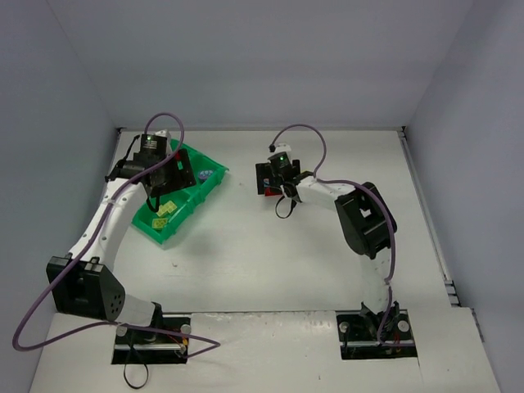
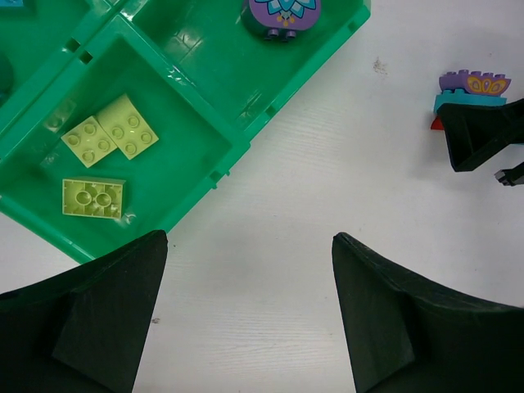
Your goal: Sort the legos into containers by color
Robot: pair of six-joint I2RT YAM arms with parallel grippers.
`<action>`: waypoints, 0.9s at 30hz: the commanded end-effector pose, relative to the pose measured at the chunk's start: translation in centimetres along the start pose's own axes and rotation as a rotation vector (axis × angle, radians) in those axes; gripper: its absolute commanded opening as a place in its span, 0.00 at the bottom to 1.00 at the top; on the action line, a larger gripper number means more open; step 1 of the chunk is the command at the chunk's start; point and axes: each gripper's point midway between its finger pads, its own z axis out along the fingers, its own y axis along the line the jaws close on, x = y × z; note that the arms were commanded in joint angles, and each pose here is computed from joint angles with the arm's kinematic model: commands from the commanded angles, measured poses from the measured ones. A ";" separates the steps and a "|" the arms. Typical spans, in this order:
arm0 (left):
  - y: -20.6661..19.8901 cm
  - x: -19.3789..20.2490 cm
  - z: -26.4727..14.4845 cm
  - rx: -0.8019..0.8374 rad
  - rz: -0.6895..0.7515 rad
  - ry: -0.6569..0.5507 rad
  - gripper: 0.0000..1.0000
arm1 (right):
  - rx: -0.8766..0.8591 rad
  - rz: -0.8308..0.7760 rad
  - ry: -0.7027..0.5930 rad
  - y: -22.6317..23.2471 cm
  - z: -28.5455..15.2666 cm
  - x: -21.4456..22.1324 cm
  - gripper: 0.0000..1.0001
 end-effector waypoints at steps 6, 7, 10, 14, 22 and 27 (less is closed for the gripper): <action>-1.4 -1.6 -1.1 0.049 0.020 -0.066 0.75 | 0.043 0.033 -0.084 1.0 0.7 -3.2 1.00; -1.4 -1.6 -1.0 0.048 0.020 -0.063 0.75 | 0.048 0.033 -0.078 0.9 0.9 -2.9 1.00; -1.3 -1.4 -1.0 0.046 0.021 -0.059 0.75 | 0.064 0.036 -0.062 0.7 1.2 -2.4 0.99; -1.3 -1.3 -1.0 0.047 0.022 -0.059 0.75 | 0.085 0.041 -0.047 0.2 1.5 -1.7 0.93; -1.5 -1.0 -0.8 0.056 0.024 -0.050 0.75 | 0.078 0.003 -0.022 0.0 1.6 -0.5 0.57; -2.5 -1.1 -1.0 0.114 0.028 -0.048 0.75 | 0.028 -0.073 -0.054 0.4 0.8 -1.3 0.03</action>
